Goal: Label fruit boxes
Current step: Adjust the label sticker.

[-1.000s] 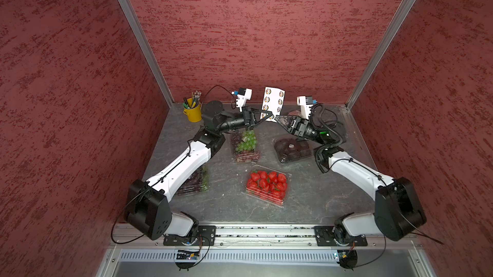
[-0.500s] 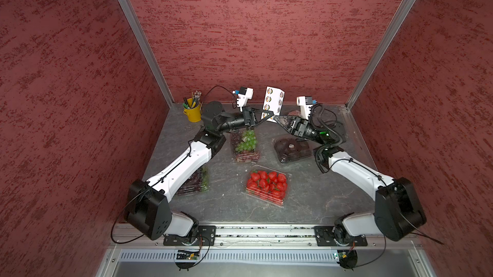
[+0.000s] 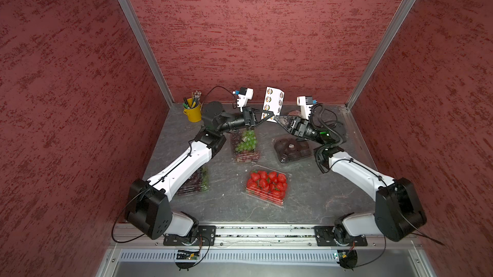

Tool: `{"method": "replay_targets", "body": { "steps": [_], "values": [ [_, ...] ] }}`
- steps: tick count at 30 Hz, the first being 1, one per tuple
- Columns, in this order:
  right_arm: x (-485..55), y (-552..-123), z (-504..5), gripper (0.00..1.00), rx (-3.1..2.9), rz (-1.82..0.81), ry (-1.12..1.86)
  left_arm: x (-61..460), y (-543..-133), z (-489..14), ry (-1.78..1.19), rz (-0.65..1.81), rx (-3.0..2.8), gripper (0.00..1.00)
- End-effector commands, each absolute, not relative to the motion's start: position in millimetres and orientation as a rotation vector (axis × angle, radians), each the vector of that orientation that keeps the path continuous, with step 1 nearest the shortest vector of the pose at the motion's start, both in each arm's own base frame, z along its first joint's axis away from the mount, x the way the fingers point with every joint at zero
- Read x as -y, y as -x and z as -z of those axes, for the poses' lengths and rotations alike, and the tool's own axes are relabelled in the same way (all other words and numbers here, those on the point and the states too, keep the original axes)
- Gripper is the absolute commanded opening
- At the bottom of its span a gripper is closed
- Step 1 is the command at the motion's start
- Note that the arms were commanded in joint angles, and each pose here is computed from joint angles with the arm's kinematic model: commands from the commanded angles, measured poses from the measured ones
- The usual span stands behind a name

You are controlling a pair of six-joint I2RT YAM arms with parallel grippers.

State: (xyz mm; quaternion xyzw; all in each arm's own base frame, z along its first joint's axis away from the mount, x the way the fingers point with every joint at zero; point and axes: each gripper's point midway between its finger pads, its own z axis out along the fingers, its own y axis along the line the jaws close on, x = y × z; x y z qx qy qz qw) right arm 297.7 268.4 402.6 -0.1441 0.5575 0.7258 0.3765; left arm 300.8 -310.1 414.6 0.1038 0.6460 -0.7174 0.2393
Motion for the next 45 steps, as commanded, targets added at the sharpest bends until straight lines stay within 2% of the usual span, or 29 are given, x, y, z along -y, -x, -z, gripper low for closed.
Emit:
{"method": "replay_targets", "body": {
  "steps": [1,14,28,45],
  "values": [
    [-267.7,-284.1,-415.9,0.0,-1.381,-1.865,0.422,313.9,-304.6,-404.3,-0.287,1.958,-1.786,0.0],
    [-267.9,-284.1,-415.0,0.0,-1.385,-1.862,0.424,315.1,-306.5,-399.5,-0.287,1.951,-1.797,0.0],
    [-270.4,-292.3,-399.3,0.0,-1.433,-1.844,0.394,310.8,-297.3,-423.6,-0.312,1.974,-1.725,0.0],
    [-269.0,-290.6,-402.7,0.0,-1.429,-1.837,0.393,318.1,-296.4,-413.6,-0.318,1.982,-1.757,0.0]
  ]
}}
